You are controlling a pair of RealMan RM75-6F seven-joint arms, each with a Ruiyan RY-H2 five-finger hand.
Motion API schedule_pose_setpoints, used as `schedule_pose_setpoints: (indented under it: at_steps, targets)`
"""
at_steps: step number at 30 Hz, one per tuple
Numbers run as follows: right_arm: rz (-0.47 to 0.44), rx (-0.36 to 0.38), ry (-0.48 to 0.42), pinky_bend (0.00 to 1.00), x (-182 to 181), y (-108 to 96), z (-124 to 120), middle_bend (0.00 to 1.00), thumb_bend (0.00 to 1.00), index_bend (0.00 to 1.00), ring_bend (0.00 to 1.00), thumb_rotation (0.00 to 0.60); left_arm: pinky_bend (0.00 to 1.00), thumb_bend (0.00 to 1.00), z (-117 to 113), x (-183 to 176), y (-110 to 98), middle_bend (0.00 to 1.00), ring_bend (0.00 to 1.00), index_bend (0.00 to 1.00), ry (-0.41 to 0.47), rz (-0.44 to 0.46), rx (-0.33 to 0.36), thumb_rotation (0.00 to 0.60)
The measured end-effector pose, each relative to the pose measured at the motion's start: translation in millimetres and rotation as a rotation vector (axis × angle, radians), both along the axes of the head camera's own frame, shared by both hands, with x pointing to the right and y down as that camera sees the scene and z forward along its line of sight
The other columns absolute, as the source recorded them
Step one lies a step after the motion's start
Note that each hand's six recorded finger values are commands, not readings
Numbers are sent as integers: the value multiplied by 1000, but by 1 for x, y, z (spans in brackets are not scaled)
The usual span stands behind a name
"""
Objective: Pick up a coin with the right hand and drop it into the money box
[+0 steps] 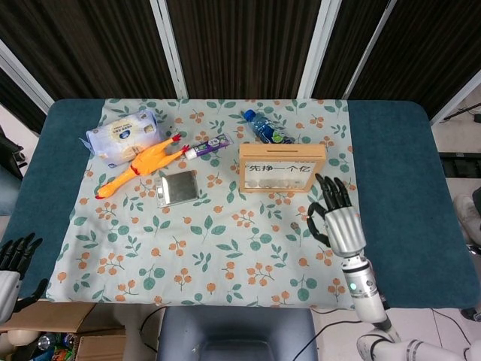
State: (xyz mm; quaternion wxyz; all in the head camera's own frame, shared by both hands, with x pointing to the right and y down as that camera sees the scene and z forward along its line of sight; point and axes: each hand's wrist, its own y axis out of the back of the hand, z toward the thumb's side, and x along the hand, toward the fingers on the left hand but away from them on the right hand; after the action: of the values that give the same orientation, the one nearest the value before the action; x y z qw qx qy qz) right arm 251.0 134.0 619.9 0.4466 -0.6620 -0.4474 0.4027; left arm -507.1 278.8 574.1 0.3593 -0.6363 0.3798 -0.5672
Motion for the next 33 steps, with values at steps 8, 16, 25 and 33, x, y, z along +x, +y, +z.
schedule_pose_setpoints:
  at_steps: [8, 16, 25, 33]
  targets:
    - [30, 131, -35, 0, -19, -98, -81, 123, 582, 767, 0, 600, 0, 357, -3, 3, -1, 0, 0, 0, -1, 7, 5, 600]
    - [-24, 32, 138, 0, -52, -156, -56, 123, 581, 764, 0, 600, 0, 356, -1, 5, -2, 0, 0, 0, 4, 9, -2, 600]
    - [-64, -40, 239, 0, -67, -172, -32, 123, 581, 767, 0, 600, 0, 356, -1, 5, -2, 0, 0, 0, 5, 11, -4, 600]
    - [-74, -86, 307, 0, -66, -176, -19, 123, 580, 768, 0, 600, 0, 357, 1, 1, -1, 0, 0, 0, 2, 1, -14, 600]
